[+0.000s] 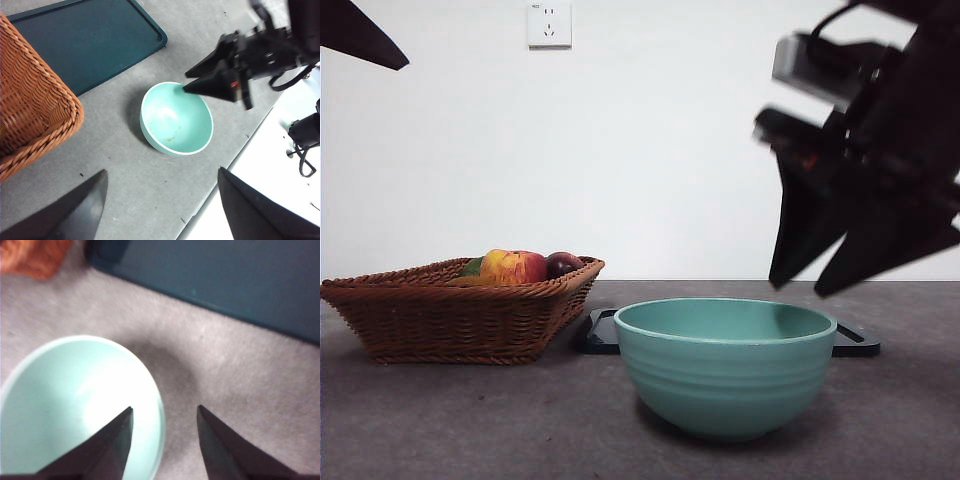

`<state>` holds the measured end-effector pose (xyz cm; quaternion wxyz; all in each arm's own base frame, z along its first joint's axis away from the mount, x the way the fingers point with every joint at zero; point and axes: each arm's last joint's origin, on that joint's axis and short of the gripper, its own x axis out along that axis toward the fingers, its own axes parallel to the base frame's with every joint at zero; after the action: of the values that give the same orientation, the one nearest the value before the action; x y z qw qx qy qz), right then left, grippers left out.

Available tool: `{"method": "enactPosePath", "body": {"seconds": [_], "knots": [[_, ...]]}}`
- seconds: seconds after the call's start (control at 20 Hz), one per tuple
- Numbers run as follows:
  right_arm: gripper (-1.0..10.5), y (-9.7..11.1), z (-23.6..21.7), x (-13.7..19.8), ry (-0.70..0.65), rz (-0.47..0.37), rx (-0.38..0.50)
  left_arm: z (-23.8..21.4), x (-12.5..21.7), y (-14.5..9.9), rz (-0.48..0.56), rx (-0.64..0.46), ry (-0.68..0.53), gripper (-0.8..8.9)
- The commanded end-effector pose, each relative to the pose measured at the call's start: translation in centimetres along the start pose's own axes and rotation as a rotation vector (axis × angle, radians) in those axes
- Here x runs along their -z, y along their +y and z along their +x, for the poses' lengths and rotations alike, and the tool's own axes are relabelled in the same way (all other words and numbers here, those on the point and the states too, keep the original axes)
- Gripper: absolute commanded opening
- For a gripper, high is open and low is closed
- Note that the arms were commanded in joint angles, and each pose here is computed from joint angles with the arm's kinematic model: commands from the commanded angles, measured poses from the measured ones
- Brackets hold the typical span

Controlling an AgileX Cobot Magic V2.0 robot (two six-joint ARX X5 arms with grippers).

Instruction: Pick up the wifruite, put it on the bowl, pick up the plate, put it on desk

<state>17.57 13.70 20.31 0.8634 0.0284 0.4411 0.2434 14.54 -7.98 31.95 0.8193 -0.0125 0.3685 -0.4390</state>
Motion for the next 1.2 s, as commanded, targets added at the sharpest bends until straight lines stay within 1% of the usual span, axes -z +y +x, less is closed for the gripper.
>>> {"method": "enactPosePath", "body": {"seconds": [0.05, 0.25, 0.5, 0.6, 0.75, 0.8, 1.0, 1.2], "knots": [[2.0, 0.8, -1.8, -1.2, -0.071, -0.001, -0.032, 0.0, -0.3, -0.1, 0.023, 0.011, -0.012, 3.44], [2.0, 1.3, -6.0, -2.0, -0.117, -0.012, -0.063, 0.0, -0.3, -0.1, 0.023, 0.011, -0.012, 3.44], [2.0, 1.9, -11.0, -1.9, -0.118, -0.054, -0.19, 0.0, -0.3, -0.1, 0.023, 0.011, -0.012, 3.44], [2.0, 1.9, -12.2, -1.5, -0.129, -0.062, -0.234, 0.0, -0.3, -0.1, 0.023, 0.011, -0.011, 3.44], [2.0, 1.9, -13.4, -0.7, -0.11, -0.072, -0.312, 0.0, -0.3, -0.1, 0.021, 0.011, -0.009, 3.44], [2.0, 1.9, -13.7, -0.4, -0.101, -0.073, -0.323, 0.0, -0.3, -0.1, 0.021, 0.011, -0.009, 3.44], [2.0, 1.7, -13.8, 0.1, -0.065, -0.073, -0.309, 0.0, -0.3, -0.1, 0.021, 0.011, -0.009, 3.44], [2.0, 1.7, -13.8, 0.1, -0.063, -0.072, -0.309, 0.0, -0.3, -0.1, 0.021, 0.011, -0.009, 3.44]]}}
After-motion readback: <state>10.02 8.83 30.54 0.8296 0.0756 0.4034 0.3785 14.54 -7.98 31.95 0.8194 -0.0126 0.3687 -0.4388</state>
